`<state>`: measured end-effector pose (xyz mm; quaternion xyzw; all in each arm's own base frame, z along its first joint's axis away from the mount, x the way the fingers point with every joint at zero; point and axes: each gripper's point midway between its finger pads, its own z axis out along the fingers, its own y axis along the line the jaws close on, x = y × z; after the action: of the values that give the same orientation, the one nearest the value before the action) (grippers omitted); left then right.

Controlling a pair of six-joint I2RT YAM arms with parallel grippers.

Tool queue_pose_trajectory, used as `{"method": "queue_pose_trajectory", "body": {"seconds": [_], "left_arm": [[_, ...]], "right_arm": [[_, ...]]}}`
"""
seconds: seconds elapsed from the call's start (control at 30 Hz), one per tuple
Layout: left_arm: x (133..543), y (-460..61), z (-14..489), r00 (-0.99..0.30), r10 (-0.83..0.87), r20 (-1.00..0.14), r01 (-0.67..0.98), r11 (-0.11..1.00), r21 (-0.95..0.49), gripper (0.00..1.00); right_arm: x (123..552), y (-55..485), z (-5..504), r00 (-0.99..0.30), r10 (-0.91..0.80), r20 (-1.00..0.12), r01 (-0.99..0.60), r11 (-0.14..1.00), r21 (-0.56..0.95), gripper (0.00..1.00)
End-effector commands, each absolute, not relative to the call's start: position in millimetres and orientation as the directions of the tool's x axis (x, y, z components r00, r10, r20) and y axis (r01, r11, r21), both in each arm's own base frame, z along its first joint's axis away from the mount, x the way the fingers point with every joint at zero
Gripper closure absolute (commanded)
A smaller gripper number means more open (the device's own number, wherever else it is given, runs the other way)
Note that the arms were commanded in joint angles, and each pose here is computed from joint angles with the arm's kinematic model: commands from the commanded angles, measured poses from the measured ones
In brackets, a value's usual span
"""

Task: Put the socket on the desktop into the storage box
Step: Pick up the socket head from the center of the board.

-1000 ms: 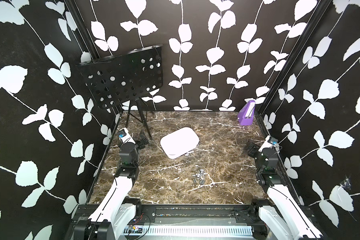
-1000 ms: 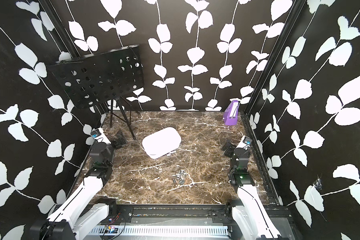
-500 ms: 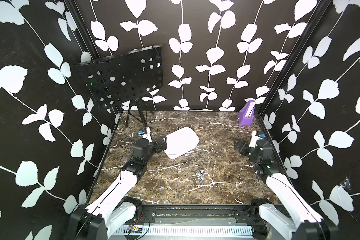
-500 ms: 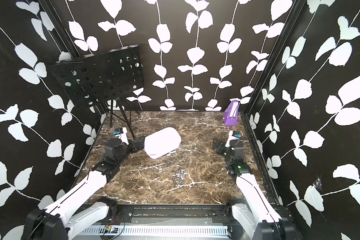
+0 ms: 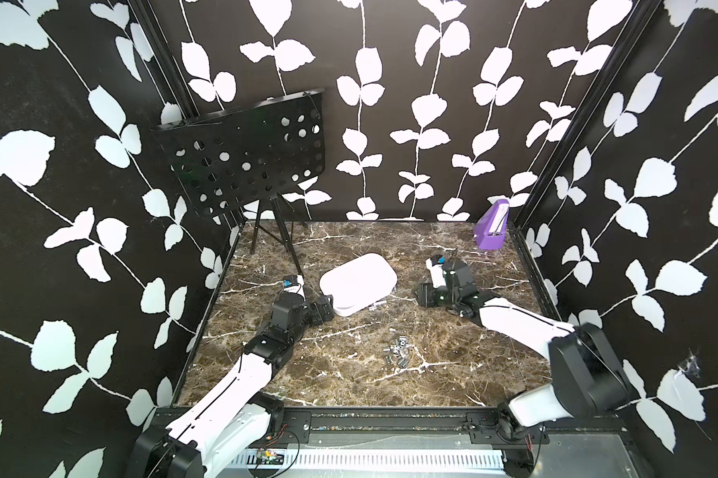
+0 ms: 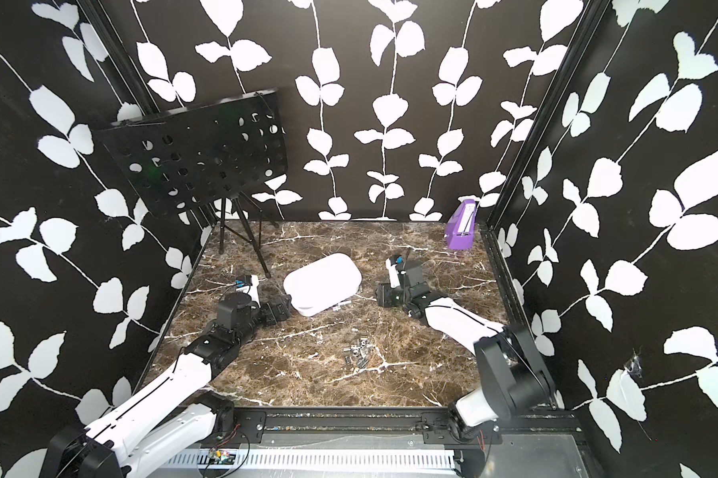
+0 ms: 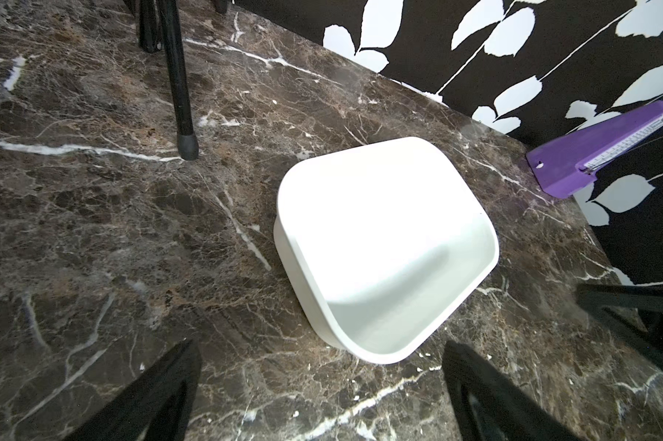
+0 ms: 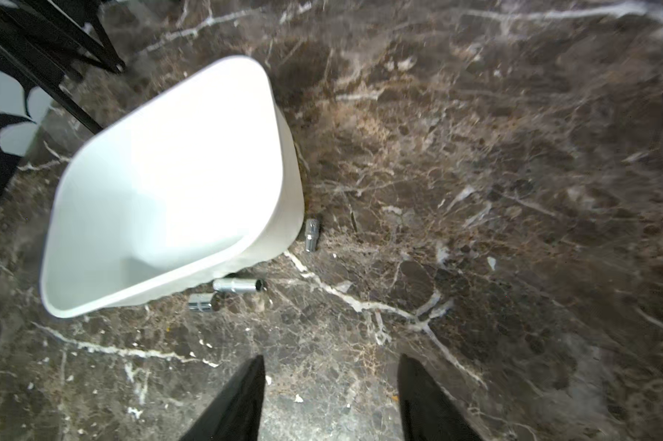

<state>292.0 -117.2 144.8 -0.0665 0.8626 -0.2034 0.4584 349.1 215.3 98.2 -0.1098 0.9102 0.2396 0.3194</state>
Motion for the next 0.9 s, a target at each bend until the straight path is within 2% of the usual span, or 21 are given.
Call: {"method": "queue_pose_trajectory", "body": {"seconds": [0.0, 0.3, 0.87], "left_arm": [[292, -119, 151, -0.559, -0.317, -0.766, 0.08, 0.899, -0.431, 0.01], [296, -120, 143, -0.581, -0.3, -0.756, 0.068, 0.908, -0.413, 0.01], [297, -123, 139, -0.59, -0.3, -0.749, 0.071, 0.906, -0.418, 0.01]], "right_arm": [[365, 239, 115, -0.731, -0.048, -0.68, -0.402, 0.836, 0.374, 0.48], [383, 261, 67, -0.762, -0.063, -0.645, -0.37, 0.859, 0.353, 0.58], [402, 267, 41, -0.746, -0.086, -0.66, -0.35, 0.894, 0.28, 0.54]]}}
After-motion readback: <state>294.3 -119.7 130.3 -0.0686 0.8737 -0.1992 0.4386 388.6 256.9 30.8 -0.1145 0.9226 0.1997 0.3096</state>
